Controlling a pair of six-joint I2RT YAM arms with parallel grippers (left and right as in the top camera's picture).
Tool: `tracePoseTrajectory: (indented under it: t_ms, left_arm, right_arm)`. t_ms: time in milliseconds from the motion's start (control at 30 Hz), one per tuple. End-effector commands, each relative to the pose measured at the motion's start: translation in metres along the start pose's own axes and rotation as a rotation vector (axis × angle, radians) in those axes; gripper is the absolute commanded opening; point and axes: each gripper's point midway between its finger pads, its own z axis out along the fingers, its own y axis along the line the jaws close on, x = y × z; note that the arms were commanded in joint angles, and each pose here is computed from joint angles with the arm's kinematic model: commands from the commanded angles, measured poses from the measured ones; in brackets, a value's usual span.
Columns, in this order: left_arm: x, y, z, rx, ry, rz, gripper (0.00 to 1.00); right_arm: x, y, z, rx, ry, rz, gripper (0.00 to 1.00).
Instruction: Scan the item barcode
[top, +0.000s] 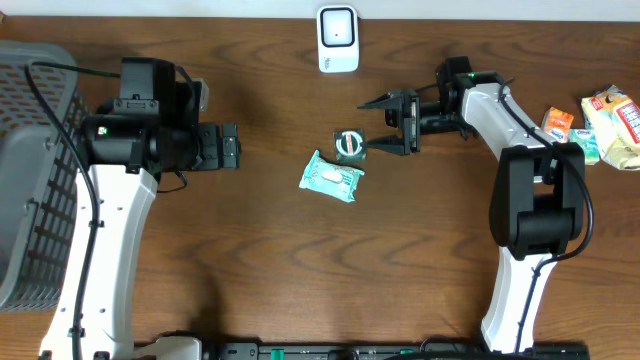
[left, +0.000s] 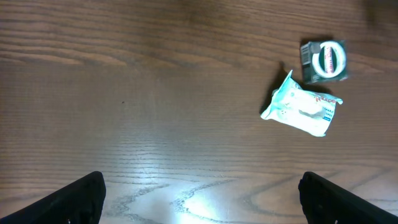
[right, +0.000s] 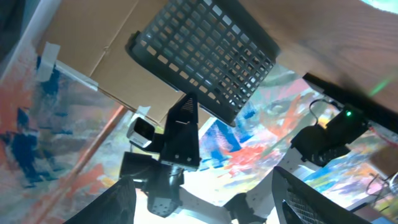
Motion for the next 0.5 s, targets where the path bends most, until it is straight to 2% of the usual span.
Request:
tracePoseTrajectory:
  t_ms: [0, 133, 233, 367, 467]
  left_arm:
    - [0.003, 0.001, 0.002, -0.009, 0.011, 0.003, 0.98]
    - [0.003, 0.001, 0.002, -0.009, 0.011, 0.003, 0.98]
    - [0.003, 0.001, 0.002, -0.009, 0.011, 0.003, 0.98]
    - [0.003, 0.001, 0.002, -0.009, 0.011, 0.003, 0.98]
    - [0.003, 0.001, 0.002, -0.009, 0.011, 0.003, 0.98]
  right_arm:
    - [0.0, 0.002, -0.001, -0.022, 0.023, 0.057, 0.64]
    - [-0.011, -0.008, 0.0, 0.034, -0.042, 0.057, 0.64]
    - [-0.038, -0.033, -0.005, 0.174, -0.213, 0.106, 0.64]
    - [-0.085, -0.051, -0.018, 0.349, -0.473, 0.0, 0.77]
    - [-0.094, -0.045, -0.013, 0.382, -0.499, -0.125, 0.84]
